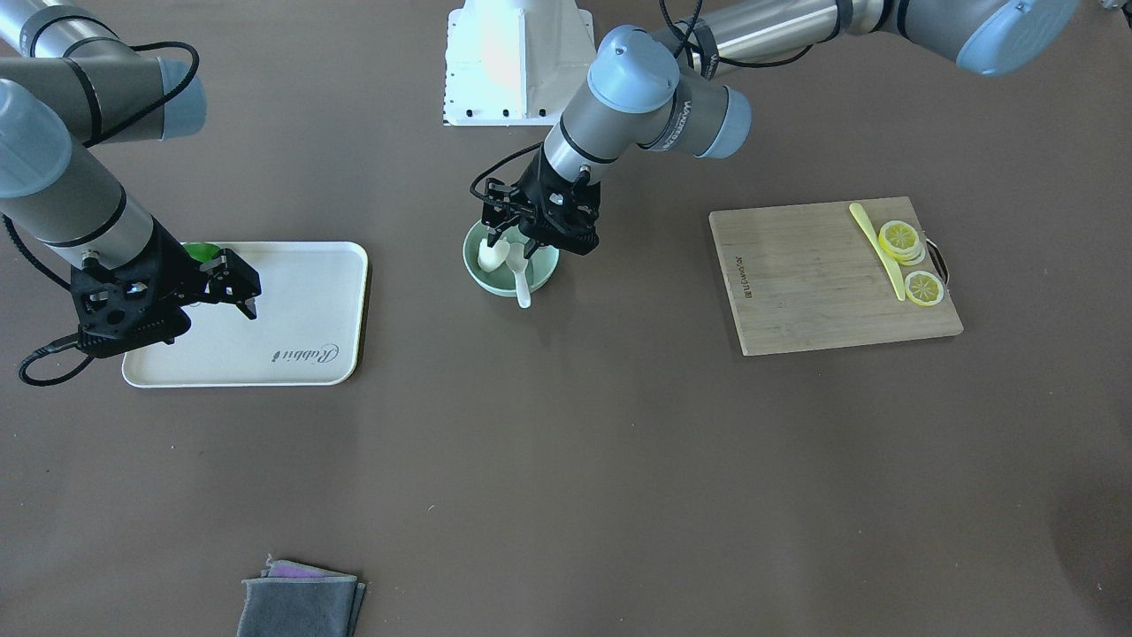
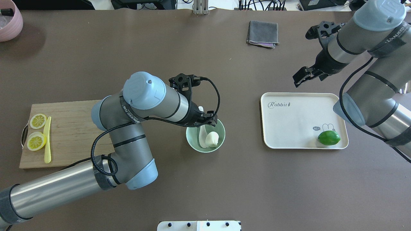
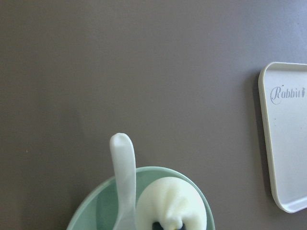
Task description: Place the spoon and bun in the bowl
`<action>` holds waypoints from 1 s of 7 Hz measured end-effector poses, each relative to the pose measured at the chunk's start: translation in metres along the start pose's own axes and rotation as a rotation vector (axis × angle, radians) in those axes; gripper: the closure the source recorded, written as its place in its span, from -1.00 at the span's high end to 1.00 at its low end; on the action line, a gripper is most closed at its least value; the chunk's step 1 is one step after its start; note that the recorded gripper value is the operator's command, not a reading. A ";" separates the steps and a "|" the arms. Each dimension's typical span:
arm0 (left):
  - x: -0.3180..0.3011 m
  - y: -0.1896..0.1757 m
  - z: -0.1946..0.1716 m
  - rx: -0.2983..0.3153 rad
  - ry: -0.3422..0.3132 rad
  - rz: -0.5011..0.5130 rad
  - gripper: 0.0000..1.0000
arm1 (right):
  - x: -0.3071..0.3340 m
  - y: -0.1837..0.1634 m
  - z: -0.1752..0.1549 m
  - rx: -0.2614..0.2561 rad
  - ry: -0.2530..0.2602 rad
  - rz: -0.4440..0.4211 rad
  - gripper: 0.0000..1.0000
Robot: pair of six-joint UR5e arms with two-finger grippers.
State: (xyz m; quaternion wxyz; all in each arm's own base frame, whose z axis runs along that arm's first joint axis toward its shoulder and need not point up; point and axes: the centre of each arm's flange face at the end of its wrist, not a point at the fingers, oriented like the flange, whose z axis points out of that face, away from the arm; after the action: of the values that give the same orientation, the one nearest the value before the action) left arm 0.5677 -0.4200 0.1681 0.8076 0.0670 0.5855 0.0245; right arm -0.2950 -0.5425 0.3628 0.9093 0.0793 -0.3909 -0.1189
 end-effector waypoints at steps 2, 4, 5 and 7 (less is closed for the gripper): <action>-0.004 0.005 -0.015 0.004 0.001 0.001 0.96 | 0.000 -0.002 -0.003 -0.047 0.023 0.038 1.00; -0.034 -0.024 -0.072 0.019 -0.116 0.048 0.96 | 0.029 -0.005 -0.011 -0.080 0.048 0.035 1.00; -0.081 -0.047 -0.117 0.037 -0.212 0.140 0.96 | 0.060 0.000 -0.017 -0.092 0.057 0.039 1.00; -0.205 -0.082 -0.213 0.083 -0.361 0.206 0.96 | 0.133 0.015 -0.037 -0.091 0.061 0.122 1.00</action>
State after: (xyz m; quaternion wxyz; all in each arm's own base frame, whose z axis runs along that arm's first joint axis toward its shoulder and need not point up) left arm 0.2979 -0.5084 0.2853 0.8892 0.1630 0.4216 0.0704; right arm -0.1765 -0.5631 0.4333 0.9290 0.0177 -0.3613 -0.0784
